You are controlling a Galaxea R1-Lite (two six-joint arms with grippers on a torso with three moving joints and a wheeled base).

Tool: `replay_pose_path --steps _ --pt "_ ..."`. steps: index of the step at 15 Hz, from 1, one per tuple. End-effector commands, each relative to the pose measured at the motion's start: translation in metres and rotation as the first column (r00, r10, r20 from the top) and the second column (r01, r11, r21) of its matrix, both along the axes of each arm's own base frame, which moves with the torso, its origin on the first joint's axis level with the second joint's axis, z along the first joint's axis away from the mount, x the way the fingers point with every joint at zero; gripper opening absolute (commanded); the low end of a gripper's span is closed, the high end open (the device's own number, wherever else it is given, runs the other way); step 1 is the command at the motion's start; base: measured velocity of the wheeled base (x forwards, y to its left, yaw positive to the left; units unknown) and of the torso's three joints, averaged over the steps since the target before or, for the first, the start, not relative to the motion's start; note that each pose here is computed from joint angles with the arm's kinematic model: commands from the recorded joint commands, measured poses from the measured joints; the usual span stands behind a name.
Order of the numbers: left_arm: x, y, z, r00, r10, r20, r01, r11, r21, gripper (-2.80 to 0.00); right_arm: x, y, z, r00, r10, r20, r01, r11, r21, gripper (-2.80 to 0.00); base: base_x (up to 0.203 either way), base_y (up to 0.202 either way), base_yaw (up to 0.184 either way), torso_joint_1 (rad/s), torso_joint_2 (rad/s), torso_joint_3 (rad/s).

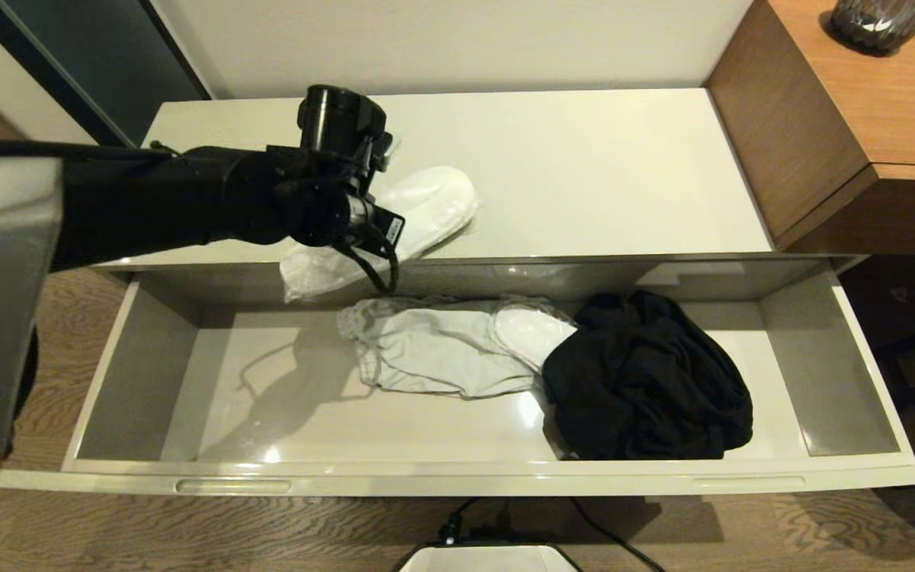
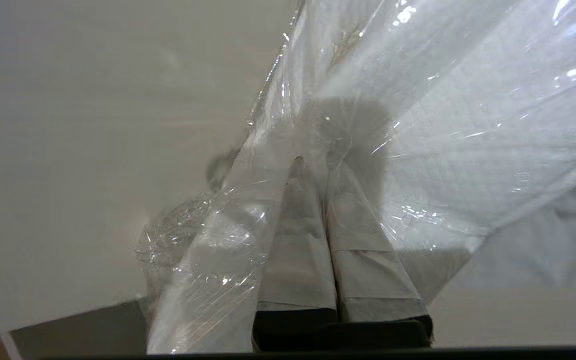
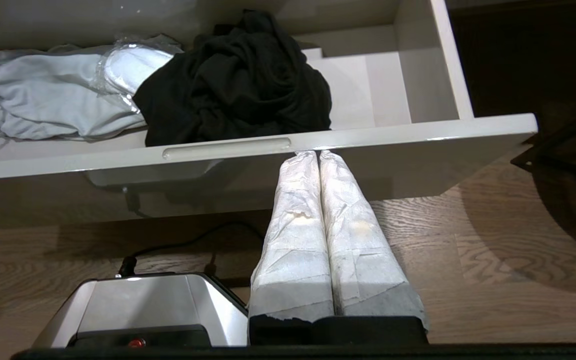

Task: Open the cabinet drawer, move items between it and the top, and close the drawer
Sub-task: Place the disposable slippers on the table

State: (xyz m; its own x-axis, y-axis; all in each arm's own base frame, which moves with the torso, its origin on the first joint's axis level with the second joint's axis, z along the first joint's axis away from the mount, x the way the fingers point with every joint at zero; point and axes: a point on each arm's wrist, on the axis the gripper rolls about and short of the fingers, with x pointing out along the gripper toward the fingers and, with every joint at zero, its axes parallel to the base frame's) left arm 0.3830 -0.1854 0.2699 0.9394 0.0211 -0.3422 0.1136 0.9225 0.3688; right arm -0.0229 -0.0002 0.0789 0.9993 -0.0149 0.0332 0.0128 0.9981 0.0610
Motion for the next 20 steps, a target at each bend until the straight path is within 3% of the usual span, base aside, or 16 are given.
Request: replay_pose_path --steps 1,2,4,6,19,20 --pt "0.027 0.003 -0.031 0.998 0.061 -0.01 -0.061 0.998 0.021 -2.8 0.0 0.0 0.0 1.0 0.0 -0.001 0.0 1.0 0.001 -2.8 0.0 0.0 0.0 0.0 0.0 0.0" --pt "0.031 0.003 -0.033 0.996 0.083 0.01 -0.083 0.996 0.033 -2.8 0.0 0.0 0.0 1.0 0.0 -0.001 0.0 1.0 0.001 -2.8 0.0 0.0 0.0 0.0 0.0 0.0" --pt "0.053 -0.002 -0.047 0.978 0.158 0.136 -0.166 0.985 0.05 -2.8 0.0 0.0 0.0 1.0 0.0 -0.001 0.0 1.0 0.001 -2.8 0.0 0.0 0.0 0.0 0.0 0.0" --pt "0.062 -0.001 -0.051 0.961 0.2 0.191 -0.22 0.971 0.09 -2.8 0.0 0.0 0.0 1.0 0.0 -0.001 0.0 1.0 0.001 -2.8 0.0 0.0 0.0 0.0 0.0 0.0" --pt "0.058 0.0 -0.045 0.958 0.214 0.192 -0.239 0.964 0.116 -2.8 0.0 0.0 0.0 1.0 0.0 -0.001 0.0 1.0 -0.001 -2.8 0.0 0.0 0.0 0.0 0.0 0.0" --pt "0.058 0.0 -0.045 0.958 0.213 0.193 -0.239 0.964 0.12 -1.79 0.0 0.0 0.0 1.0 0.0 -0.001 0.0 1.0 -0.001 -2.8 0.0 0.0 0.0 0.0 0.0 0.0"
